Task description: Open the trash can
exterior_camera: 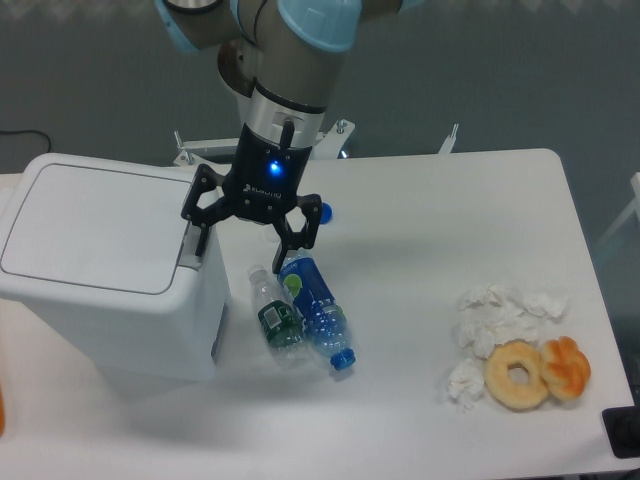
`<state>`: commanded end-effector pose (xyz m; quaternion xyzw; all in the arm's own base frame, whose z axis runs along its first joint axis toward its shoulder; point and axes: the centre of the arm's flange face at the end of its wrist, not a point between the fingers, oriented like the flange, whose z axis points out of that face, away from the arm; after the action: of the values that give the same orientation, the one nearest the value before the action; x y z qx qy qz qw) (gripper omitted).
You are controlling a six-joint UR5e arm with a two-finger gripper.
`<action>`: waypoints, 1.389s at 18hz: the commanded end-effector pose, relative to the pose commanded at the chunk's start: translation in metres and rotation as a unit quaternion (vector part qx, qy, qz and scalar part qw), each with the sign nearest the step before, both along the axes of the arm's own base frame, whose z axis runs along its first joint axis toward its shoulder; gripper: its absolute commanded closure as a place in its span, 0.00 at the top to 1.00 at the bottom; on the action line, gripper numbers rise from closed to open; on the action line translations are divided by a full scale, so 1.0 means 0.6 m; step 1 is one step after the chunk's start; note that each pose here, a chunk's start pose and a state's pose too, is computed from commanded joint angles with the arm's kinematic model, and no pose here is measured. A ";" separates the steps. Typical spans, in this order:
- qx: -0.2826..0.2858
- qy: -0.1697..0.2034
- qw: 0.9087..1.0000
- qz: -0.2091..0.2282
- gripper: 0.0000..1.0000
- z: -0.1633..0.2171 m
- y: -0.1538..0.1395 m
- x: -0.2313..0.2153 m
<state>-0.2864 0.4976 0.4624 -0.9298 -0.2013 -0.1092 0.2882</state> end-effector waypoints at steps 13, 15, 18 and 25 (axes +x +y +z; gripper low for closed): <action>0.025 0.028 0.999 0.014 1.00 0.061 -0.011 -0.030; 0.033 0.045 0.998 0.020 1.00 0.082 -0.023 -0.055; 0.036 0.088 0.995 -0.003 1.00 0.097 -0.042 -0.088; -0.059 0.207 0.974 -0.063 1.00 0.070 -0.068 -0.136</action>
<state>-0.3681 0.4569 0.5046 -0.9583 -0.0840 0.0799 0.2611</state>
